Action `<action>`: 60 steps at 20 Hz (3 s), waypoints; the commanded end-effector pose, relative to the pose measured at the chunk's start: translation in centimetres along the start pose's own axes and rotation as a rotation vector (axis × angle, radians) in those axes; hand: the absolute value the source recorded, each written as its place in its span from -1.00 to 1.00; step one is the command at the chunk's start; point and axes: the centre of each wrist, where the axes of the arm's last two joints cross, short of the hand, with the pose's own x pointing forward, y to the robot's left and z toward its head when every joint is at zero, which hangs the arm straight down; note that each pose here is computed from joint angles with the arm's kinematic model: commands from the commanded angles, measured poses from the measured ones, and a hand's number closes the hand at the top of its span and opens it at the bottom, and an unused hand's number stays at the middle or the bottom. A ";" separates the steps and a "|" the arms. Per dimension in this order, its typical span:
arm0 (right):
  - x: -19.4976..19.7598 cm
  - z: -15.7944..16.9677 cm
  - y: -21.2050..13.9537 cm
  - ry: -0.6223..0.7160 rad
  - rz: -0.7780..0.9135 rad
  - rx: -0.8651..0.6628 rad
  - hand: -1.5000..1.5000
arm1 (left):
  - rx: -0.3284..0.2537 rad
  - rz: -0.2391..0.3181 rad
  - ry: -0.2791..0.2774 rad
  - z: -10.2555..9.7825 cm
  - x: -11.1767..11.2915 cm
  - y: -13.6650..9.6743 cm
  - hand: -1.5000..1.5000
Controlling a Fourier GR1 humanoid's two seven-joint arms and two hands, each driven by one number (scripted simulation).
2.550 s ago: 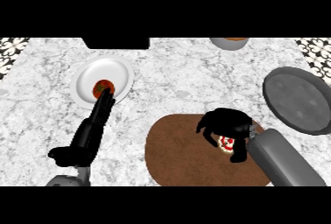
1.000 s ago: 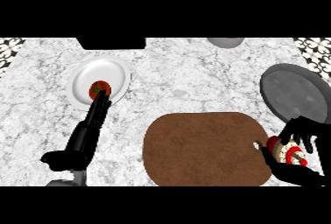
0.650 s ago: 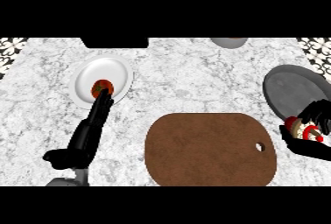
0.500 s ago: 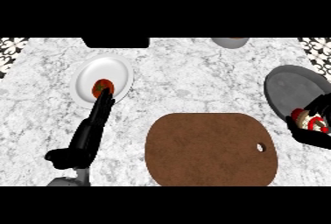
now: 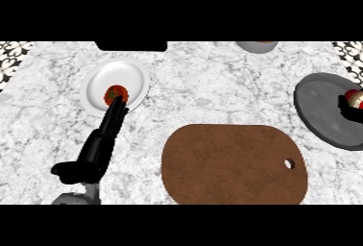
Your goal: Pick the cupcake from the cutting board and place it in the pan
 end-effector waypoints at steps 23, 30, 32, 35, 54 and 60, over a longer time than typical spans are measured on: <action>-3.6 -3.3 3.5 0.123 -0.286 0.303 -1.00 | -0.023 -0.001 -0.025 -1.3 -0.2 -2.4 0.00; -5.7 -4.0 -1.1 0.169 -0.504 0.233 -1.00 | -0.016 -0.007 -0.019 -0.9 0.6 -0.8 0.00; -7.7 -3.0 -3.7 0.192 -0.568 0.246 -1.00 | -0.004 -0.003 0.001 -0.3 0.3 0.3 0.00; -8.1 -3.1 -5.0 0.192 -0.649 0.293 -1.00 | -0.008 -0.011 -0.015 -0.3 0.1 -0.2 0.00; -13.6 4.2 -10.0 0.067 -0.691 0.472 -1.00 | 0.008 -0.012 0.000 0.6 -0.9 0.1 0.00; -14.0 4.8 -10.5 0.054 -0.663 0.478 -1.00 | 0.001 0.003 0.000 -0.2 -1.1 -0.2 0.00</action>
